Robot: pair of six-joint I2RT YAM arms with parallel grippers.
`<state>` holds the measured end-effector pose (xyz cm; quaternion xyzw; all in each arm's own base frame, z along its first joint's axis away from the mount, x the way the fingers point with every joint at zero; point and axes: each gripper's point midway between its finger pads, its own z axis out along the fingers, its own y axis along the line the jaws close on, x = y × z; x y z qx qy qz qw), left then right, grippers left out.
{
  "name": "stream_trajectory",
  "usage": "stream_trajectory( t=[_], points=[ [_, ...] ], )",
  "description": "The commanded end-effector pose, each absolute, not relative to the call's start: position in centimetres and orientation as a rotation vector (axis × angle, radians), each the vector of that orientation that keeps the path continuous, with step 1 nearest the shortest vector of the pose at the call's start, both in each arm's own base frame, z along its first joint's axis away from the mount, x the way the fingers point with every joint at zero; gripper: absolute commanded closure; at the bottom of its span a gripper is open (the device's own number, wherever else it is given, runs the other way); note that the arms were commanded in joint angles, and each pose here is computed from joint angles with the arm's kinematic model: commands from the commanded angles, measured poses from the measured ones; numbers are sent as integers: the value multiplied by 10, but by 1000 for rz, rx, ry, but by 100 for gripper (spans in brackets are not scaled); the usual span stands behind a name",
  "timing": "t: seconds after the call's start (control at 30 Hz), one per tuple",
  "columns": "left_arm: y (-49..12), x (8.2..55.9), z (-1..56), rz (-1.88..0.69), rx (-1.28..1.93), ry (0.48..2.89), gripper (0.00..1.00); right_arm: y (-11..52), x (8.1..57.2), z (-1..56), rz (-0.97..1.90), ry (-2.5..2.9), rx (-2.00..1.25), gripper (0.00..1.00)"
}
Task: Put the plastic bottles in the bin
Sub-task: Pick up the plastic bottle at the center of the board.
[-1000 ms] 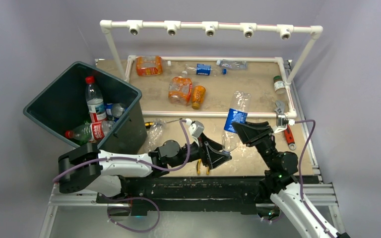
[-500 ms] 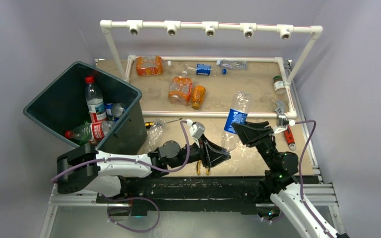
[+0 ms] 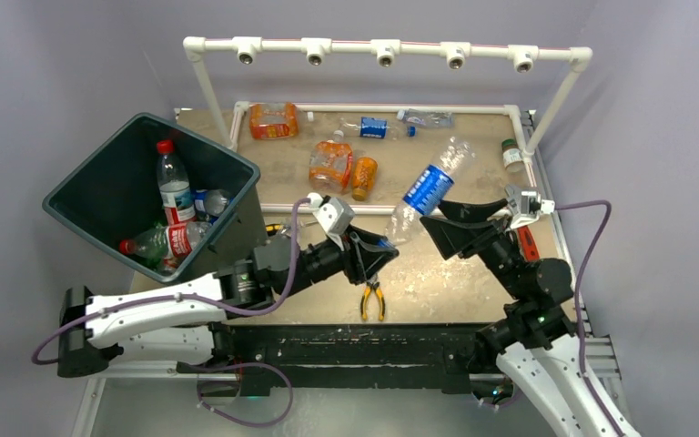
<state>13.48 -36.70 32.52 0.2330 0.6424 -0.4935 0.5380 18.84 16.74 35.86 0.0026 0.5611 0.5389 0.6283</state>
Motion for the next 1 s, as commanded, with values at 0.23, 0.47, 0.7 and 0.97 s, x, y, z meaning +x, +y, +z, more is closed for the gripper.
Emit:
stream_trajectory(
  t=[0.23, 0.47, 0.7, 0.97],
  points=[
    [-298, 174, 373, -654, 623, 1580, 100, 145, 171, 399, 940, 1310, -174, 1],
    [-272, 190, 397, -400, 728, 1480, 100, 144, 174, 410, 975, 1345, -108, 1],
    [-266, 203, 403, -58, 1039, 1323, 100, 120, 173, 456, 823, 1287, -93, 1],
    [-269, 189, 380, 212, 1572, 922, 100, 121, 167, 470, 776, 1266, -176, 3]
  ],
)
